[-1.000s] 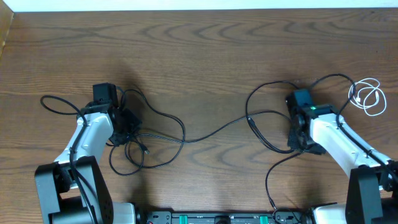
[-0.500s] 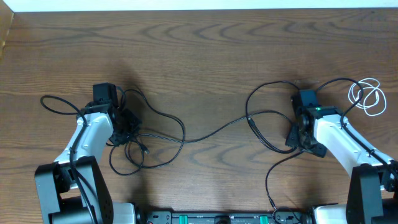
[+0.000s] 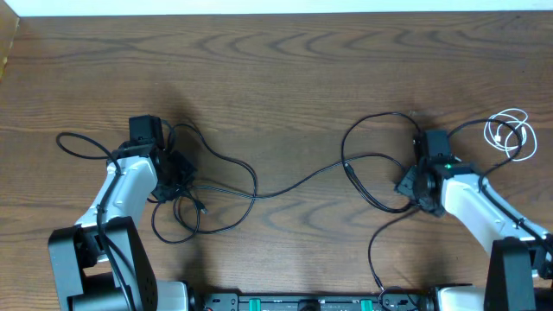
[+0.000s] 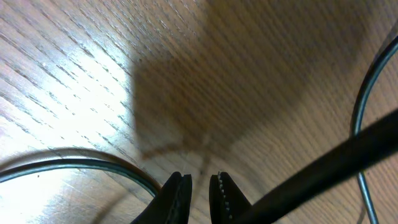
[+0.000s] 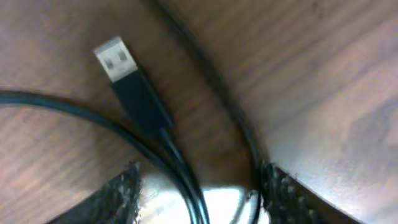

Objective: Untangle cables

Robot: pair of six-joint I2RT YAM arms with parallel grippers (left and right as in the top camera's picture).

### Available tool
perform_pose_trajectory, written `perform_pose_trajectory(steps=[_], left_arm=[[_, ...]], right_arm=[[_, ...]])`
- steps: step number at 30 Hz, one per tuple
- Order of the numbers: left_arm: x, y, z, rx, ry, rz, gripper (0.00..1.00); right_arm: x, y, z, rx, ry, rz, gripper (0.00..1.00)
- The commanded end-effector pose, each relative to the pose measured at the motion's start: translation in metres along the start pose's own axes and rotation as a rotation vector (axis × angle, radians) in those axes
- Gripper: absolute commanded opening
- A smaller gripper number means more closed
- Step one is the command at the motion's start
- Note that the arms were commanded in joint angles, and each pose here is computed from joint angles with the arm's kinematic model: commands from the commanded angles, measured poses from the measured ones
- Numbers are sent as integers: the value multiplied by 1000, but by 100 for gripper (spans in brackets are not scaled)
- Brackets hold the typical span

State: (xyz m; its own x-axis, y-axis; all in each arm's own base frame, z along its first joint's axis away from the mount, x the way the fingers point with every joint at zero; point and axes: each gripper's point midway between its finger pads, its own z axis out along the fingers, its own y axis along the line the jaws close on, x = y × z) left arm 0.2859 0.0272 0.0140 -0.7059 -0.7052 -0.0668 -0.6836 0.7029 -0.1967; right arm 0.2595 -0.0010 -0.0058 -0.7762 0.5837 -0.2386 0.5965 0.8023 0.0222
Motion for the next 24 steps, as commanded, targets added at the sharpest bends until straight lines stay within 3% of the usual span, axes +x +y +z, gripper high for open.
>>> perform_pose_trajectory(steps=[1,2,4,5,11,17,19,24], left_arm=[[3,4,1,-9,3,-9,17],[3,4,1,-9,3,-9,17],[3,4,1,-9,3,-9,17],[3,4,1,-9,3,-9,17],[2,4,1,-9,2,-9,17],[2,4,1,-7,0,-9,17],[2,4,1,-7,0,-9,17],[2,4,1,-7,0,-9,17]], right_arm=[[36,-17,22,23,99,7,46],[35,-16,22,16,99,-5,27],[34,-5,19,-34,113,-66,12],[34,1,17,-63,124,-96,10],[32,60,-28,-346,231,-265,1],[31,130,-111,-813,264,-449,1],[25,146,-147,-942,238,-478,1],[7,154,-211,-1055,75,-537,1]])
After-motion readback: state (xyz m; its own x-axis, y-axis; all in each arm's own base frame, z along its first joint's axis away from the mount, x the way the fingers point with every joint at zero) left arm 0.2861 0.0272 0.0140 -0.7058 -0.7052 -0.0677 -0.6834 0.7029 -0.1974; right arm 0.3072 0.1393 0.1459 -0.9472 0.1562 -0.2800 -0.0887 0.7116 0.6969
